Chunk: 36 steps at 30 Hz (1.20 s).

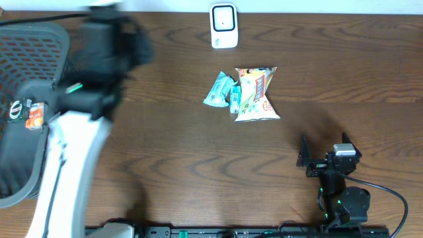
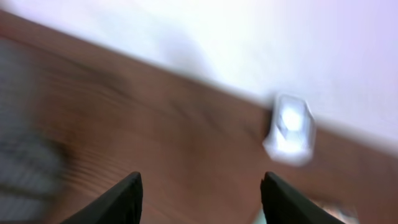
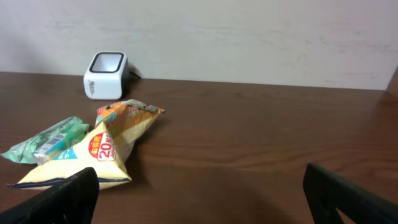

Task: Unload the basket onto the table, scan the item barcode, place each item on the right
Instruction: 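Carry the light green pack to the scanner and release it, then reach the left gripper into the basket and grasp the Kleenex pack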

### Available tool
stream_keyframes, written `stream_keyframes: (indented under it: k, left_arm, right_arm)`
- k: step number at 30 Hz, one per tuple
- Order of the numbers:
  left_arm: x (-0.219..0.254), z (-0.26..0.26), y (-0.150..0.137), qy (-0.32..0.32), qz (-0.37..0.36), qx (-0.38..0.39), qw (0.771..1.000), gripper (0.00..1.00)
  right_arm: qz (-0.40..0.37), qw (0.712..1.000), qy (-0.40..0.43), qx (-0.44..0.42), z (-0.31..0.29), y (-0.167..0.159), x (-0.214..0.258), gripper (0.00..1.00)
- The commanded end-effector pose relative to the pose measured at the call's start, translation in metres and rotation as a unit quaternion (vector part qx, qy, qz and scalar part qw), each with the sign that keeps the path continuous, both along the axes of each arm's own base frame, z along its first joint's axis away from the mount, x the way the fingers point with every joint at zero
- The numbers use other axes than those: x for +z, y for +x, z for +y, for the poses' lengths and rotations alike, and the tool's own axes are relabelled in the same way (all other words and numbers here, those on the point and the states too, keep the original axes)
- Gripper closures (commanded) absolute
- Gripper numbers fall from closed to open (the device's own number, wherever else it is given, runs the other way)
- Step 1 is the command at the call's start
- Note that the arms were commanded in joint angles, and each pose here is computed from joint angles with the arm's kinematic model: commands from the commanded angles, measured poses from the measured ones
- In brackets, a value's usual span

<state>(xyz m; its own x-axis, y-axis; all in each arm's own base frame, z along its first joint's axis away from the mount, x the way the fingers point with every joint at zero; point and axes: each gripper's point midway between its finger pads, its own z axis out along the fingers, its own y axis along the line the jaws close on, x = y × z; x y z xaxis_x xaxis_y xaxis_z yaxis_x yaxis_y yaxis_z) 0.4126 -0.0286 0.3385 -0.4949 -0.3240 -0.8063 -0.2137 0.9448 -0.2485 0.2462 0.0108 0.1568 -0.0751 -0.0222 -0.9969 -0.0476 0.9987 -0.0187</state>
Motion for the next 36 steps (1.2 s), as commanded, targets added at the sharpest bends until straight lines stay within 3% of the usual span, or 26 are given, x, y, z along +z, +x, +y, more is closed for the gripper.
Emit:
stream_keyframes:
  k: [1,8,15,21,25,31,36]
  left_arm:
    - [0.045,0.103,-0.034,0.037,-0.053,0.152,0.986,0.40]
    - [0.038,0.243,-0.093,0.047,-0.030,0.345,0.937,0.39]
    - [-0.040,0.307,-0.112,0.027,0.092,0.415,0.905,0.40]
    - [-0.118,0.313,-0.092,0.001,0.198,0.388,0.900,0.44]
    - [-0.180,0.309,-0.073,0.016,0.285,0.330,0.900,0.49]
    - [-0.235,0.302,-0.053,0.049,0.350,0.253,0.901,0.47]
    - [-0.264,0.311,-0.051,0.072,0.378,0.251,0.888,0.47]
  right_arm:
    - [0.000,1.000,-0.006,0.006,0.002,0.000,0.000,0.01]
    - [0.000,1.000,-0.006,0.006,0.002,0.000,0.000,0.01]
    - [0.000,1.000,-0.006,0.006,0.002,0.000,0.000,0.01]
    - [0.000,1.000,-0.006,0.006,0.002,0.000,0.000,0.01]
    - [0.000,1.000,-0.006,0.006,0.002,0.000,0.000,0.01]
    - [0.000,1.000,-0.006,0.006,0.002,0.000,0.000,0.01]
    - [0.000,1.000,-0.006,0.006,0.002,0.000,0.000,0.01]
